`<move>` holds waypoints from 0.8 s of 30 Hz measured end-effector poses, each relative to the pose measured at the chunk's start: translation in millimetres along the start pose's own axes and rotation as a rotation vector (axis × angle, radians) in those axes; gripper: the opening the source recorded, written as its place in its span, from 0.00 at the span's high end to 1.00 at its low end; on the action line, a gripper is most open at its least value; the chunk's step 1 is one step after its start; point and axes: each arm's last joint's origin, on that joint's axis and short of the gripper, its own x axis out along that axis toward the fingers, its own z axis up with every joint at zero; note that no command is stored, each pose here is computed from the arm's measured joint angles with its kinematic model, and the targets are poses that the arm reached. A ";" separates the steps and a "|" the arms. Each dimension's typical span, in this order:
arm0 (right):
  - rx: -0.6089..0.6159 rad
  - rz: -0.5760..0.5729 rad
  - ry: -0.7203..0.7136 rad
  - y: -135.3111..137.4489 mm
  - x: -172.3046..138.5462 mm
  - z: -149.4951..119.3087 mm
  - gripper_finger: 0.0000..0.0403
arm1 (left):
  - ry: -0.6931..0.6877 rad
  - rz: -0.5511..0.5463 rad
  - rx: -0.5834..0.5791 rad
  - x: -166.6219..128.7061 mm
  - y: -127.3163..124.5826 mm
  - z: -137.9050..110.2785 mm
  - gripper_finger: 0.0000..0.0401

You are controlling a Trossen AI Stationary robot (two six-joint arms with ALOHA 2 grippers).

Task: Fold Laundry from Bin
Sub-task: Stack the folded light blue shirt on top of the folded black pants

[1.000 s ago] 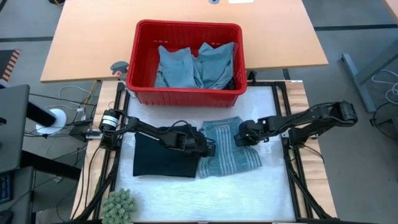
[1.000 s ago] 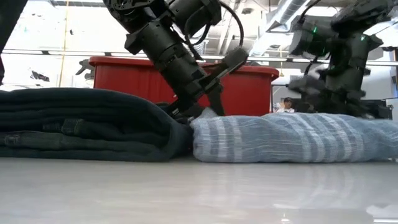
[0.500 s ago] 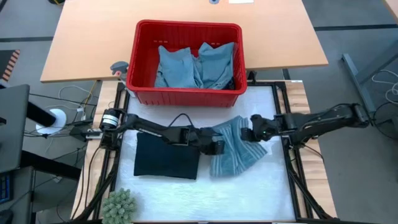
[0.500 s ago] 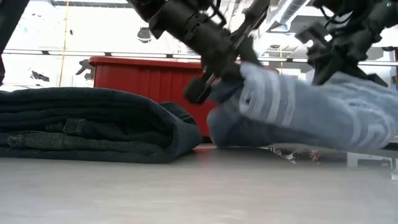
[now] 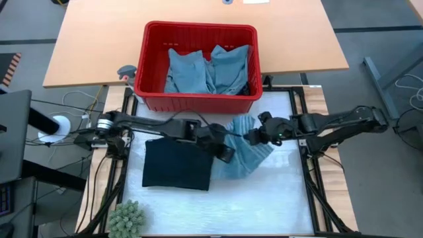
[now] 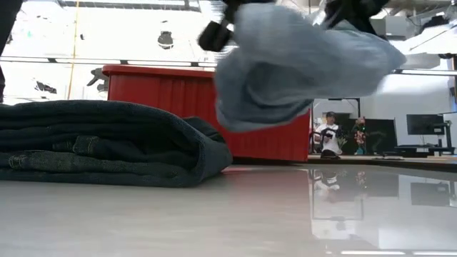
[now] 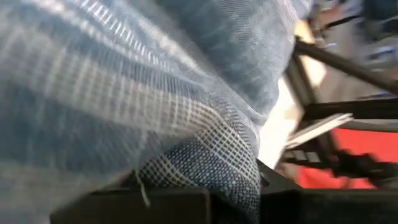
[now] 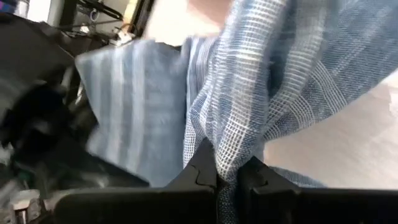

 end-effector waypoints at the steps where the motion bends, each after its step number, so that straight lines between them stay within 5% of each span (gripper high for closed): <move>1: -0.005 0.001 -0.003 4.2 2.3 0.8 0.92 | -0.005 0.031 0.010 -8.7 1.0 -0.3 1.00; 15: -0.106 0.124 0.032 98.6 81.6 -13.1 0.92 | -0.036 0.344 0.112 -137.5 21.6 -20.7 1.00; 24: -0.153 0.109 0.093 122.7 129.1 -25.2 0.92 | -0.042 0.498 0.055 -173.2 47.7 -67.2 1.00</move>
